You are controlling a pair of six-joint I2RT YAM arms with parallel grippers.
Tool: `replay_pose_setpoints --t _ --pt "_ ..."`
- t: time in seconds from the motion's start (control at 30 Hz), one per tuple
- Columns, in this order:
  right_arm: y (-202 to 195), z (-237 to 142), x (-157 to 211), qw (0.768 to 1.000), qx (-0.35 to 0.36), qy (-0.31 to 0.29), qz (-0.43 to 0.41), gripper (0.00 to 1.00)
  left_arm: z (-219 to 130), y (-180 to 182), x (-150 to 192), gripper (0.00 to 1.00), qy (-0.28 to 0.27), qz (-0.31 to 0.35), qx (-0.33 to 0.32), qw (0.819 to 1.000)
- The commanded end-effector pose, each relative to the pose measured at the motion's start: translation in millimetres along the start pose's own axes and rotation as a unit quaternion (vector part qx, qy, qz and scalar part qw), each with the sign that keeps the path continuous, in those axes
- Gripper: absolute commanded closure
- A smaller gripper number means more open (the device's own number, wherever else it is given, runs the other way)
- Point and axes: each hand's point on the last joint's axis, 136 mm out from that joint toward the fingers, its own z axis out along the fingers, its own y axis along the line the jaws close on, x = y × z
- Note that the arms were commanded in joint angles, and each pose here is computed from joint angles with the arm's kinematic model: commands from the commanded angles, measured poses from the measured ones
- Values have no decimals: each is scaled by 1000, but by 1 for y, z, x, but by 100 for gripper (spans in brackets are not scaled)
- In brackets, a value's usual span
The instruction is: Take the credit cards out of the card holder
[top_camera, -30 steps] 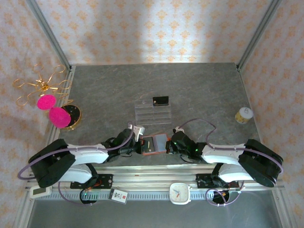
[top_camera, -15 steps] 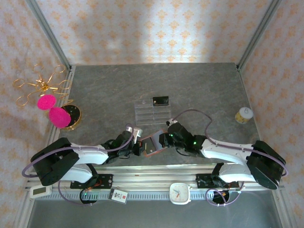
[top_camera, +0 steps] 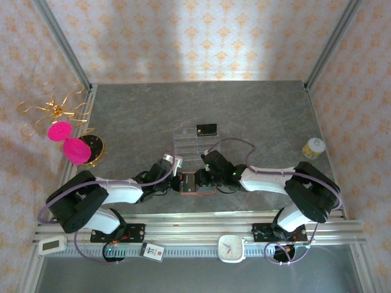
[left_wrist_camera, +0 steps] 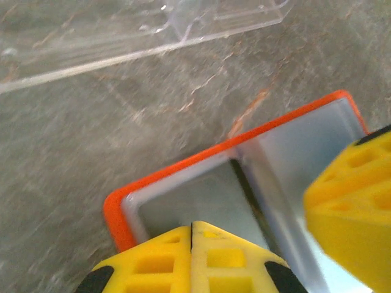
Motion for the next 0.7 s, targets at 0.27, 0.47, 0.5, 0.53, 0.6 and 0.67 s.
replay_pose_setpoints --t 0.27,0.47,0.5,0.53,0.6,0.67 --pt "14 2 -11 997 -43 -21 56 84 -10 -7 10 100 -1 -7 16 1000" --pt "2 10 1 997 -25 -2 71 83 -11 -3 19 100 2 -7 9 1000" --pt "-2 12 4 997 -17 0 73 83 -10 -2 22 100 7 -8 10 1000" --pt "-5 13 6 997 -10 0 75 83 -9 -2 23 100 9 -9 12 1000" --pt "-14 15 10 997 5 2 82 83 -8 -3 25 100 10 -12 16 1000" --pt "-20 17 14 996 17 6 85 83 -7 -3 29 100 16 -13 17 1000"
